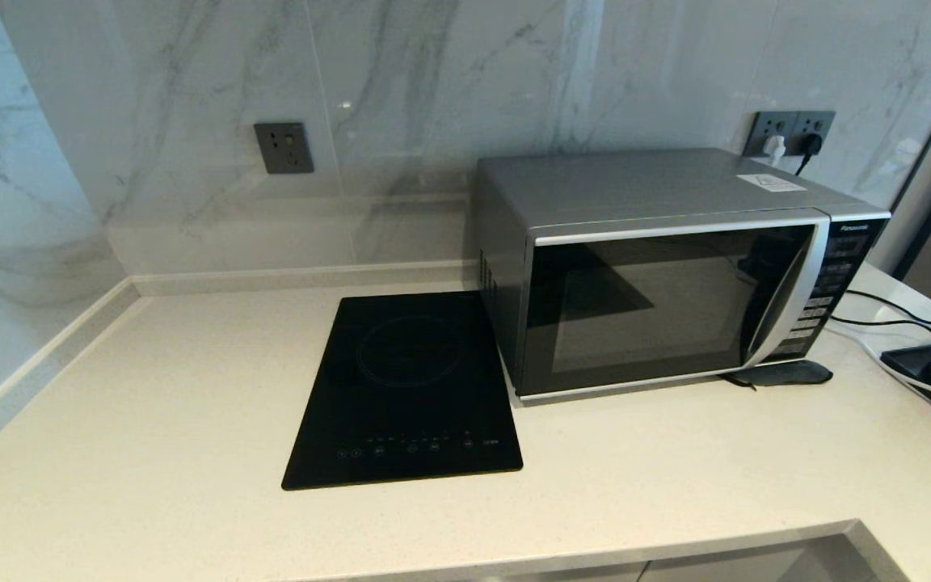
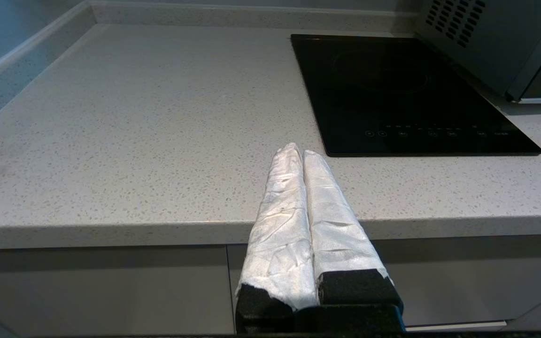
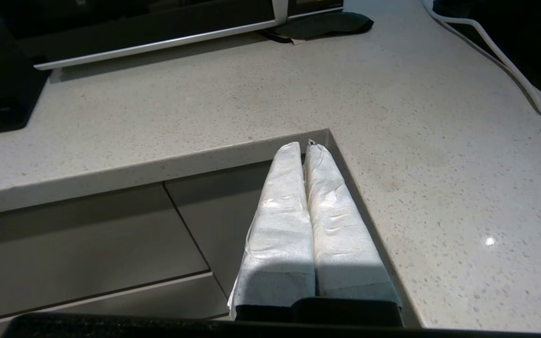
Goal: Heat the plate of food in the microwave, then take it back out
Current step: Open the microwave oven
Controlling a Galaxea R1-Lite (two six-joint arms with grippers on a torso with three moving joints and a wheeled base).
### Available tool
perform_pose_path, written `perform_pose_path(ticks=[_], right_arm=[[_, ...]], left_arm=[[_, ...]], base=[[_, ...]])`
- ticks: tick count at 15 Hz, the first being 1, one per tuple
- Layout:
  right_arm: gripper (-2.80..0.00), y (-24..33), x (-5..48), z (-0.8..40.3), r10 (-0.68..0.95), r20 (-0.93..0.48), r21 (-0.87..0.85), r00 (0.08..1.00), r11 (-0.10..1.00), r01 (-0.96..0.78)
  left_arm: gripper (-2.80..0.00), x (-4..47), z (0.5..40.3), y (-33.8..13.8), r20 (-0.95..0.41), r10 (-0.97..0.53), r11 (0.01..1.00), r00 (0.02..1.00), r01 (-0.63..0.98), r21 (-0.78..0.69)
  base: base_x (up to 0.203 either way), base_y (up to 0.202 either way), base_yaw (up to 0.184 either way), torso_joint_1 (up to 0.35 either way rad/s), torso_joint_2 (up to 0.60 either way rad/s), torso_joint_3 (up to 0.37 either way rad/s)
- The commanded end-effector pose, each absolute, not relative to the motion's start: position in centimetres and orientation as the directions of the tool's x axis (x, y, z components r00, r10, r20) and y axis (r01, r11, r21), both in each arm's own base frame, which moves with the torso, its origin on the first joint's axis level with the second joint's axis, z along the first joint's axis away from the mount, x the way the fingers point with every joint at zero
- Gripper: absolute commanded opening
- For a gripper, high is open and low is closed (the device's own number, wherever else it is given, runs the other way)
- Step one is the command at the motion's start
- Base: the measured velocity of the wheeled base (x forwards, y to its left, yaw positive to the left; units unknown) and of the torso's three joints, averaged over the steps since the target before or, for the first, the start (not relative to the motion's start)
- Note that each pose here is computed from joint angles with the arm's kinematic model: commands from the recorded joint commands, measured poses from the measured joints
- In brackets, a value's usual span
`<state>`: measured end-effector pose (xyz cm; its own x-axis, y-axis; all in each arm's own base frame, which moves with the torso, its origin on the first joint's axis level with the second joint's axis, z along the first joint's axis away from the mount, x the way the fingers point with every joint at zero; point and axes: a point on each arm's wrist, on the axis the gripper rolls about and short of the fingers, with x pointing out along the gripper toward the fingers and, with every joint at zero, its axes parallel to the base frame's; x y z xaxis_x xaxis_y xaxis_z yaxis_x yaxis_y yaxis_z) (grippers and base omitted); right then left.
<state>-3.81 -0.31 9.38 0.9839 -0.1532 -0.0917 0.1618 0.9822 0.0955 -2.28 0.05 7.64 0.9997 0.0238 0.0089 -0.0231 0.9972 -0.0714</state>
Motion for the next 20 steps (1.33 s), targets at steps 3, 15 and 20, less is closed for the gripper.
perform_pose_path(ticks=[3,15,20], right_arm=[[-2.80,-0.2,-2.7,8.4,-0.110,-0.002,0.057,0.994,0.992,0.110],[-2.80,-0.1,-2.3,7.4,-0.061,-0.009,0.160,0.998,0.985,0.062],[-2.80,-0.1,-2.3,7.4,-0.061,-0.008,0.158,0.998,0.985,0.062]], left_arm=[[-2.80,-2.3,7.6,0.0,0.008,0.025,0.997,1.000,-0.024,-0.072],[-2.80,-2.3,7.6,0.0,0.008,0.025,0.997,1.000,-0.024,-0.072],[-2.80,-2.3,7.6,0.0,0.008,0.025,0.997,1.000,-0.024,-0.072]], base=[[0.000,0.000,0.000,0.000,0.00,0.000],[0.000,0.000,0.000,0.000,0.00,0.000],[0.000,0.000,0.000,0.000,0.00,0.000]])
